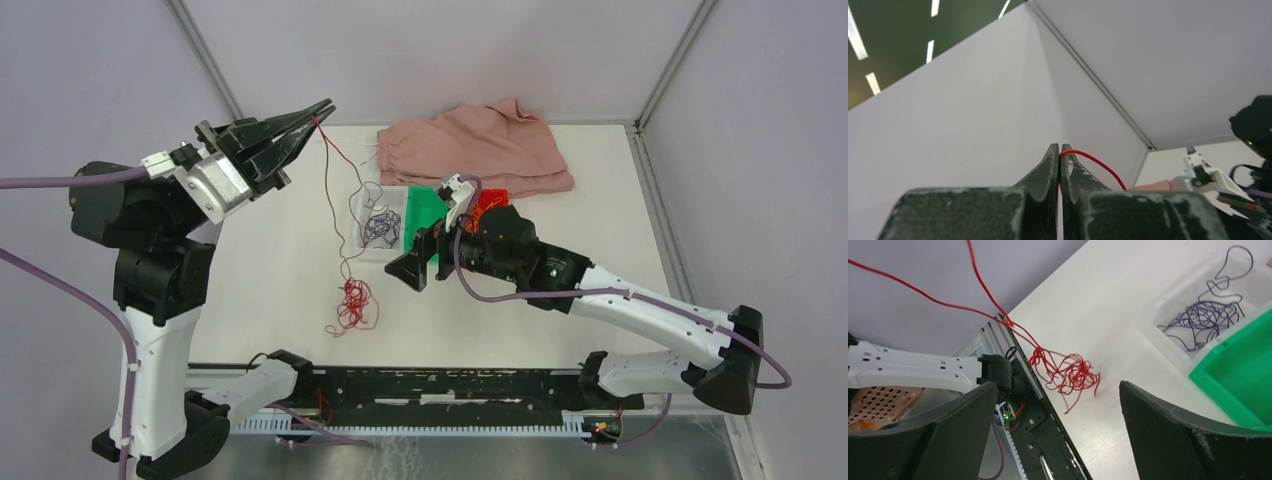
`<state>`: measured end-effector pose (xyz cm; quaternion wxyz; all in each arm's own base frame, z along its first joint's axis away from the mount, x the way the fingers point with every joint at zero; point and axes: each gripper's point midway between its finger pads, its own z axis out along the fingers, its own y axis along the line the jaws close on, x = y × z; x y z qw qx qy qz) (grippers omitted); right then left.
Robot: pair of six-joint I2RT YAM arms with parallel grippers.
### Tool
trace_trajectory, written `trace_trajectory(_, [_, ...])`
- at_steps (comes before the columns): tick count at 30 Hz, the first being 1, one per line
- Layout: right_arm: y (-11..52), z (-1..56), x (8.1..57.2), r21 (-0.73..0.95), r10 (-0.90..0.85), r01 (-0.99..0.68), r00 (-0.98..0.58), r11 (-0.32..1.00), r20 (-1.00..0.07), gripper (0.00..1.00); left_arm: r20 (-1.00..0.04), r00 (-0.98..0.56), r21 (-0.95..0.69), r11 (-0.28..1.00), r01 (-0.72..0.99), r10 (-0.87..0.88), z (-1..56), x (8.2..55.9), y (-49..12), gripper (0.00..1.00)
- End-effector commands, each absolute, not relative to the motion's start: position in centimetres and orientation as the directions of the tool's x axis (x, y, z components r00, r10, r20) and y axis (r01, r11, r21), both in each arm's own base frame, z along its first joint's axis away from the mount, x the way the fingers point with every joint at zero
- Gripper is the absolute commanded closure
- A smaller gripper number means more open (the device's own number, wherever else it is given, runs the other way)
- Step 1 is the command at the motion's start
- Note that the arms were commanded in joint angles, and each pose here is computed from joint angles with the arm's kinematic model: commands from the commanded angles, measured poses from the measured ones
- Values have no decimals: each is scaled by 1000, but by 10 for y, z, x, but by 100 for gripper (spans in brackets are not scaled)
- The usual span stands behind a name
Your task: Untangle the cables
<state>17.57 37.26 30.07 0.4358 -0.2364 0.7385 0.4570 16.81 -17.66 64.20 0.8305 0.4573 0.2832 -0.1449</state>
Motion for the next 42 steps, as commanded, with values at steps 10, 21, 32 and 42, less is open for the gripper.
trace_trajectory(10, [406,393,179,440,128,-835,-422,331,-897,4,-716,698,629,449,635,17,588,163,-186,97])
trace_trajectory(21, [434,342,216,468,111,-758,-473,455,-874,11,-721,693,610,447,655,-31,599,158,-188,97])
trace_trajectory(32, [450,228,249,440,46,-637,-537,633,-843,17,-709,694,571,475,670,-127,645,141,-184,97])
trace_trajectory(42, [451,166,254,436,22,-581,-584,687,-812,25,-642,732,571,495,654,-227,708,113,-176,97])
